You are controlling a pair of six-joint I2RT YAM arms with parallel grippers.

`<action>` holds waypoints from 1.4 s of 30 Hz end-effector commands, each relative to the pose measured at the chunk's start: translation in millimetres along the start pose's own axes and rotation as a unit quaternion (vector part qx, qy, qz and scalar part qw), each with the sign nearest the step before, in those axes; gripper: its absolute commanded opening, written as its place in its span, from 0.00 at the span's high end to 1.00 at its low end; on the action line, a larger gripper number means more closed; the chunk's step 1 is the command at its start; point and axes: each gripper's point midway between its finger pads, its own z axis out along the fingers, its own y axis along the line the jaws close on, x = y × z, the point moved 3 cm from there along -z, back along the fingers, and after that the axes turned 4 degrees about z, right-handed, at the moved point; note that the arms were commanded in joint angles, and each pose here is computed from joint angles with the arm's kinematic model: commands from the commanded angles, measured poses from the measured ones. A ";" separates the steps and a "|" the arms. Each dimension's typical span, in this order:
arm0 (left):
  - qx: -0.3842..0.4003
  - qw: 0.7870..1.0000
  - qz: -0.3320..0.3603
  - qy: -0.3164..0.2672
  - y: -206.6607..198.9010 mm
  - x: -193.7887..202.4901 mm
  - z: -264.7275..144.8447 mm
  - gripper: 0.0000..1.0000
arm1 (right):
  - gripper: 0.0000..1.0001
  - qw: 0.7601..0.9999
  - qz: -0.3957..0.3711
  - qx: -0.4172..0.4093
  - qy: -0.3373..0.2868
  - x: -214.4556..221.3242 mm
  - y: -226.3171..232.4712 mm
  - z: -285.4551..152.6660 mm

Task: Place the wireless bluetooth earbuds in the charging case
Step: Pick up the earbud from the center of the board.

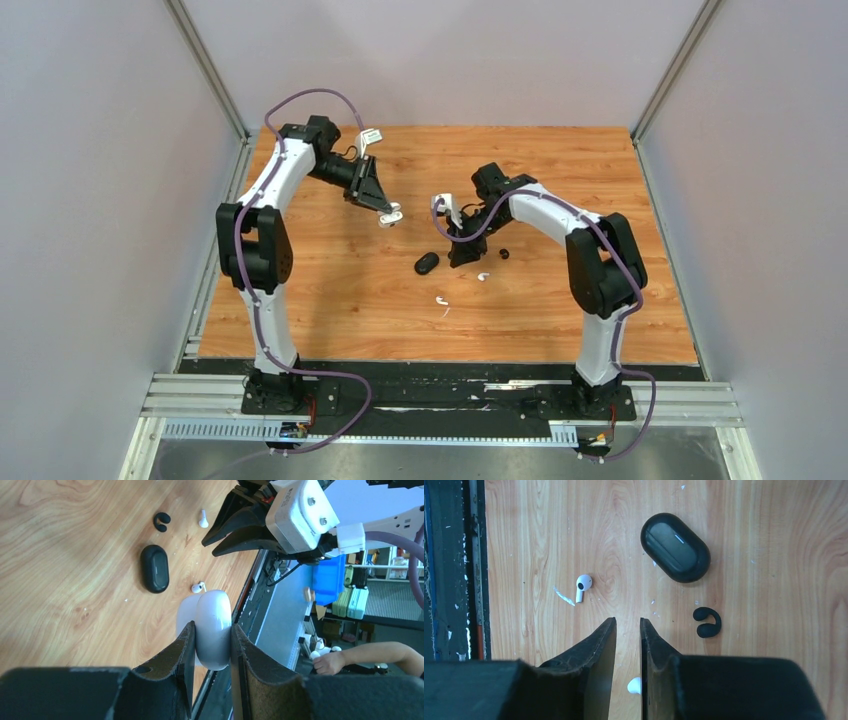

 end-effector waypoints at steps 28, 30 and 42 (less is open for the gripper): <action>-0.016 1.000 0.007 -0.024 -6.6 4.8 -15.4 1.00 | 0.65 0.941 -0.298 -0.158 0.031 26.7 23.4 62.6; -0.015 1.000 0.005 -0.023 -6.2 5.9 -15.2 1.00 | 0.63 0.938 -0.302 -0.165 0.029 26.4 26.5 62.1; -0.019 1.000 0.003 -0.021 -4.2 16.2 -12.7 1.00 | 0.62 0.941 -0.272 -0.203 0.002 19.7 46.4 82.6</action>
